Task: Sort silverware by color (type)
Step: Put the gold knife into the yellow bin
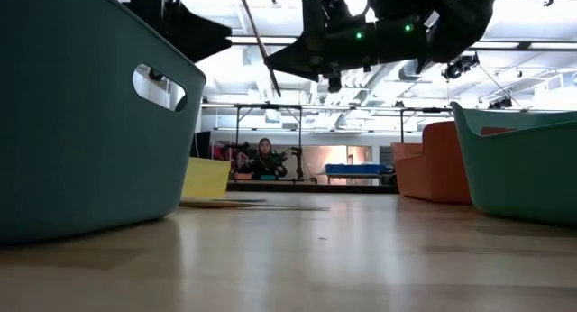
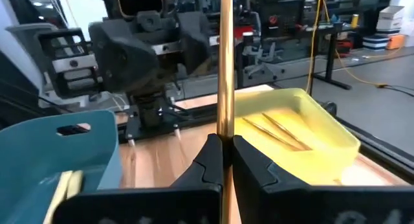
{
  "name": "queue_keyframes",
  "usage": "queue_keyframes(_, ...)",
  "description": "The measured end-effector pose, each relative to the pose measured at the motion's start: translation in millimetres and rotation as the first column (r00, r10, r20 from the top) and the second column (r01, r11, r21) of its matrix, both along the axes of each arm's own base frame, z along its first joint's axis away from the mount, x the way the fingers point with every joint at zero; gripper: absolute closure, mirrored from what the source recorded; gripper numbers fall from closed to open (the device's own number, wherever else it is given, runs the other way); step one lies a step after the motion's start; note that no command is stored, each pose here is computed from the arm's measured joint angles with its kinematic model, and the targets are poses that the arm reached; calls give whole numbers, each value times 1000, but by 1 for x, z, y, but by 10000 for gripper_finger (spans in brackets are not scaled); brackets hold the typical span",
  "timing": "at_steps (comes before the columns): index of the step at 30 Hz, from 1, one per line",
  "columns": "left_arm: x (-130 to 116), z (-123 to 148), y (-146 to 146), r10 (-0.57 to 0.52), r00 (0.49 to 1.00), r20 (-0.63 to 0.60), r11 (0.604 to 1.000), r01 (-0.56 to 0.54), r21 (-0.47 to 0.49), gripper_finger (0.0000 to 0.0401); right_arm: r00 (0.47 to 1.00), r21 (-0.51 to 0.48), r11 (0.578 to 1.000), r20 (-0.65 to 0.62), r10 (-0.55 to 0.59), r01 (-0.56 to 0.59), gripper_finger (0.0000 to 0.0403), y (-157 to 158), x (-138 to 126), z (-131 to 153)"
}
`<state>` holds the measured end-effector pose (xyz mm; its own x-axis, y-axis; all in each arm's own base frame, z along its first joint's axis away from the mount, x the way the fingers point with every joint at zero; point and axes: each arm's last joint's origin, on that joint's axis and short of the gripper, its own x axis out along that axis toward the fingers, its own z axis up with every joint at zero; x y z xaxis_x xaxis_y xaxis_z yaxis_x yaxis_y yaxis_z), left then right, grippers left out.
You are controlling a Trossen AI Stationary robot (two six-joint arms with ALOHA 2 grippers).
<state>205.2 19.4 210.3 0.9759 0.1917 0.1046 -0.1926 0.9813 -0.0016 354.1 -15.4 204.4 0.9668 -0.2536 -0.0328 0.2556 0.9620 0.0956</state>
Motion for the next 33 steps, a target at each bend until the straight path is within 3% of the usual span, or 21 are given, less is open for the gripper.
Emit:
queue_keyframes(5,3,-2,0,-10,1000,15,1000,10,-7,214,998,-1,999,39,54,-54,403,5,7,-11)
queue_keyframes(14,9,-5,0,-36,999,10,998,36,-55,214,992,-33,992,28,125,-124,403,8,28,-8)
queue_keyframes(19,10,-7,0,-46,999,-1,998,46,-53,215,995,-37,996,-68,79,-82,403,7,36,-7)
queue_keyframes(23,10,-7,-1,-82,997,-2,996,82,-38,219,995,-53,997,-76,57,-61,403,7,36,-8)
queue_keyframes(28,10,-8,-1,-78,997,-7,996,78,-33,266,996,-69,996,-79,43,-48,403,7,36,-7)
queue_keyframes(33,10,-8,1,-65,998,-11,998,64,-29,365,996,-77,996,-81,45,-52,403,9,36,-7)
